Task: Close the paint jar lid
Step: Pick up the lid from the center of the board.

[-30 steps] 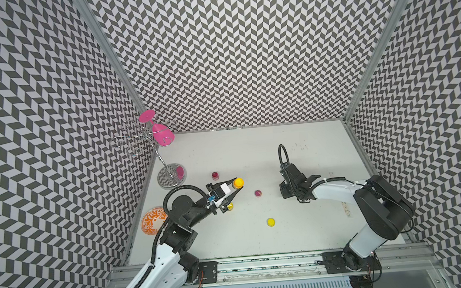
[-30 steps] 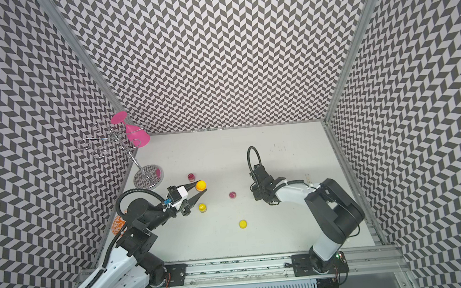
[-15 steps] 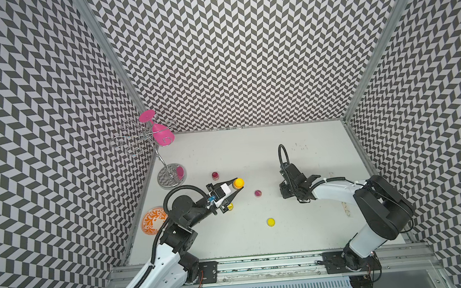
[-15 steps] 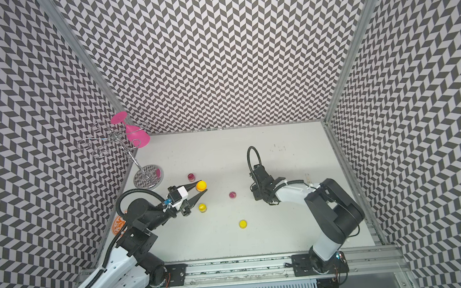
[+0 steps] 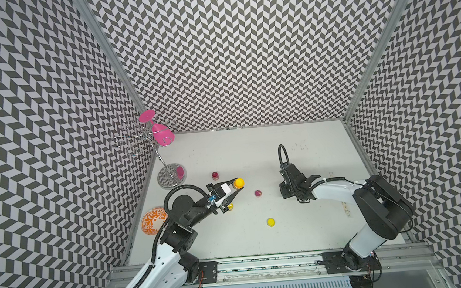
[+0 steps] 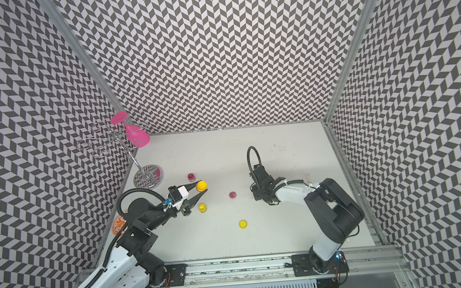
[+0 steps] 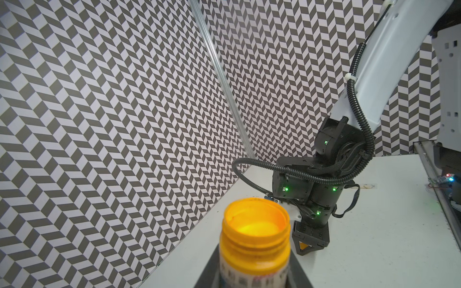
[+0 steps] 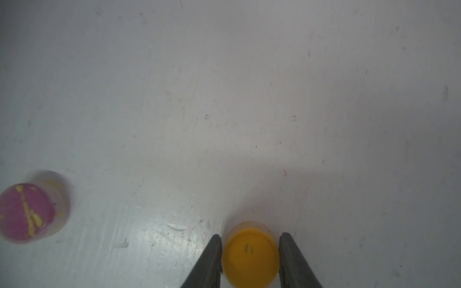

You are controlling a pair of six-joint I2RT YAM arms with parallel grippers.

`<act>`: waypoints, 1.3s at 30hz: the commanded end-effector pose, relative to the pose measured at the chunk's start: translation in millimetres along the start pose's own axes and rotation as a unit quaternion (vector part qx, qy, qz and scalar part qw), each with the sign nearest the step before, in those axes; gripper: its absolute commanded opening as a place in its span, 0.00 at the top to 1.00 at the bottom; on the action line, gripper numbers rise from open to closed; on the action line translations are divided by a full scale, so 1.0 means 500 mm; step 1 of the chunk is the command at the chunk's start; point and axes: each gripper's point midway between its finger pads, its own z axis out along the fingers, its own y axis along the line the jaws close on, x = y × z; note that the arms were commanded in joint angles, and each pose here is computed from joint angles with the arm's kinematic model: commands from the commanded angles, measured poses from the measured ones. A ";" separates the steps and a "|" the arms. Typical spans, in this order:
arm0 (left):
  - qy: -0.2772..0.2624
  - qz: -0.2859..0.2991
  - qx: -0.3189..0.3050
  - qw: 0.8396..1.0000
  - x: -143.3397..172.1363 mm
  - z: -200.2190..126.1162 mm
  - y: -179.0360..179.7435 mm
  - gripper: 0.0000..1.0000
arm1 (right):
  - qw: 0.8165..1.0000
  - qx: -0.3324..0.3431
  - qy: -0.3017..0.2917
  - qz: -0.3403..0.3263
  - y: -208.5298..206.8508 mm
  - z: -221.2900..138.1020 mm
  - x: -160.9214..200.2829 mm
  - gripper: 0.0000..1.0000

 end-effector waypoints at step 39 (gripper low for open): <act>0.014 -0.001 0.004 1.000 0.018 0.007 -0.004 0.67 | 1.000 -0.002 -0.029 0.001 0.003 -0.035 -0.031 0.72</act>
